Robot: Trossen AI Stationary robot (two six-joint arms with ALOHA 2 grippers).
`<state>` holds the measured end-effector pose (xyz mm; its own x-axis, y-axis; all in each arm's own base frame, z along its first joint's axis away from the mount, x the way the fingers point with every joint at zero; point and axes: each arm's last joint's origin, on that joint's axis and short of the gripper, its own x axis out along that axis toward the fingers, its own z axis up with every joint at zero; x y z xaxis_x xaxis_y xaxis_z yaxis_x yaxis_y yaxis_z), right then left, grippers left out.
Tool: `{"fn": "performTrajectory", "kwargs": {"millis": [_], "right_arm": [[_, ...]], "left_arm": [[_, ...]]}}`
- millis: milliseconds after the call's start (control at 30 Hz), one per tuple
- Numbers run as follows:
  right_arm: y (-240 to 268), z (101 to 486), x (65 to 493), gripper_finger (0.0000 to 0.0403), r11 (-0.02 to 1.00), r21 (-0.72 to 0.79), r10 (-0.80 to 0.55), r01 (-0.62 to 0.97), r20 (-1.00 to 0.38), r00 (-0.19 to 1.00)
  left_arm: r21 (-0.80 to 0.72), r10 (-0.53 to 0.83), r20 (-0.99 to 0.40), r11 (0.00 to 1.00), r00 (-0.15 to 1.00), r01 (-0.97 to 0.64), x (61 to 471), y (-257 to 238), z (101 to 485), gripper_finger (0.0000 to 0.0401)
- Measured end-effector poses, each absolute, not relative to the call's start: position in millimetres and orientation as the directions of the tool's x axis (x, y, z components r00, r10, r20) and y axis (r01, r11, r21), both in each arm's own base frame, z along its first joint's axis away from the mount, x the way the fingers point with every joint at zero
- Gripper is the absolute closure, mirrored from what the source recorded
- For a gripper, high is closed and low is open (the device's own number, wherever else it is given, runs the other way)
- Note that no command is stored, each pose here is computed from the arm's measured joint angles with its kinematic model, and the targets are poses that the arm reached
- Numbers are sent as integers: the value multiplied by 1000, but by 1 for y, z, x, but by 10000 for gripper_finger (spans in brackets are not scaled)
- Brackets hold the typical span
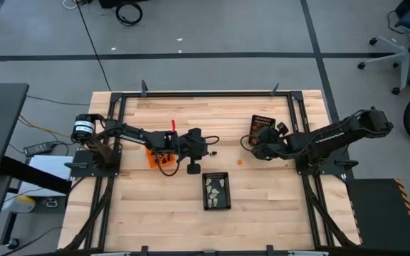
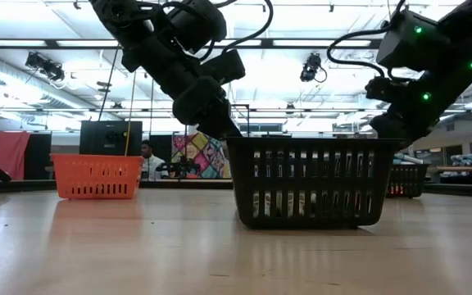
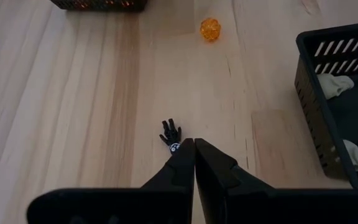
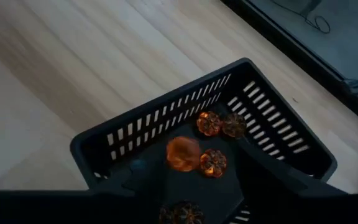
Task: Sort Halloween decoration
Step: Put the orange pumpkin toy into the top black bin
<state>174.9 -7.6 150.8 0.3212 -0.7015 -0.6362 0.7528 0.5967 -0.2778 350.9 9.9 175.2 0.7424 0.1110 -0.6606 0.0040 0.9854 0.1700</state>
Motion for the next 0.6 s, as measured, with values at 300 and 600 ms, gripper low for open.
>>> {"fn": "performTrajectory", "kwargs": {"millis": [300, 600], "right_arm": [[16, 174, 195, 200, 785, -247, -596, 568, -551, 584], [34, 150, 209, 194, 958, -143, -279, 249, -669, 689]], "left_arm": [[175, 112, -661, 985, 742, 8, 351, 10, 175, 385], [174, 112, -661, 985, 742, 6, 351, 10, 175, 385]]}}
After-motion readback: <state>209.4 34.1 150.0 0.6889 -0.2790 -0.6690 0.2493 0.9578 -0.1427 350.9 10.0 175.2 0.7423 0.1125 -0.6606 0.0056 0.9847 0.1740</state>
